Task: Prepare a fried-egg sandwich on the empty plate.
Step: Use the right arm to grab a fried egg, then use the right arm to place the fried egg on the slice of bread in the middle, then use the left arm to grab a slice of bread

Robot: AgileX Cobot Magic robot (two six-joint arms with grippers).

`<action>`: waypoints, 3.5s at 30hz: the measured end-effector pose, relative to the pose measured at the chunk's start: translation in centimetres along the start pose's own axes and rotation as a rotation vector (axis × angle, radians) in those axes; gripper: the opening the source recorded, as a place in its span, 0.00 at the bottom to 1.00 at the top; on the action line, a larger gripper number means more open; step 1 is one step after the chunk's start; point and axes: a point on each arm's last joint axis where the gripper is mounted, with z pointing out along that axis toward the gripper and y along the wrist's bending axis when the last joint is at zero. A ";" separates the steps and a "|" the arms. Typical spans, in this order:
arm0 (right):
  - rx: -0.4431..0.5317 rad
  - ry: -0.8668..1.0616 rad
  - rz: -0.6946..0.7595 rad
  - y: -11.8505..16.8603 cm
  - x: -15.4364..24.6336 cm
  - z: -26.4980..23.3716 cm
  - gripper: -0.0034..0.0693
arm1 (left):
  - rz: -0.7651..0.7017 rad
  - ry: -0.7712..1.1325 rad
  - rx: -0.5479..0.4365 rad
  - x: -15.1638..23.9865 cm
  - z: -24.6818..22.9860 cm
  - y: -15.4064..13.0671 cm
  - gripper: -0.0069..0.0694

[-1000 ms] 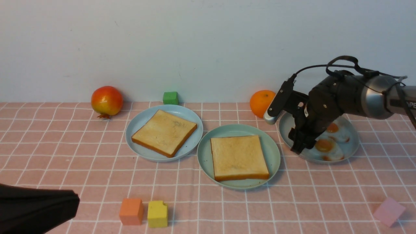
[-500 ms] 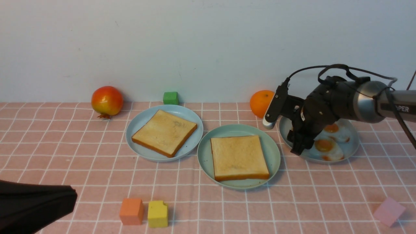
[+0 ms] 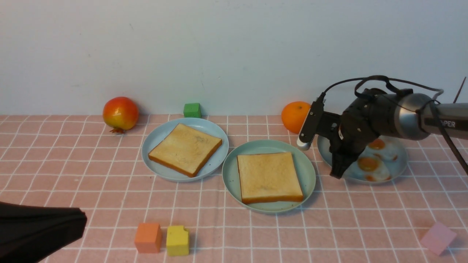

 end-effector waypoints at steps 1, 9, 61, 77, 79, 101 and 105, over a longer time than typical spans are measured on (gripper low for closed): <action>-0.003 0.006 -0.003 0.1 0.0 -0.1 0.15 | 0.000 0.000 0.000 0.0 0.0 0.0 0.11; 0.009 -0.004 -0.001 0.0 -1.3 -3.4 0.15 | 0.000 0.000 0.000 0.0 0.0 0.0 0.11; 0.041 -0.149 0.068 12.0 -12.3 -10.4 0.14 | 0.000 0.052 0.000 0.5 0.0 0.0 0.11; 0.063 -0.167 0.078 12.4 -12.6 -9.4 0.24 | -0.027 0.052 0.024 0.5 0.0 -0.2 0.11; 0.063 -0.157 0.079 12.5 -12.5 -9.4 0.38 | -0.031 0.052 0.028 0.5 0.0 -0.3 0.11; -0.037 -0.083 0.403 8.8 -5.3 -29.7 0.12 | -0.166 0.329 -0.019 -1.7 8.9 0.2 0.11; -0.096 -0.185 0.506 8.2 -0.6 -34.8 0.04 | -0.225 0.473 -0.041 -2.7 14.7 3.4 0.11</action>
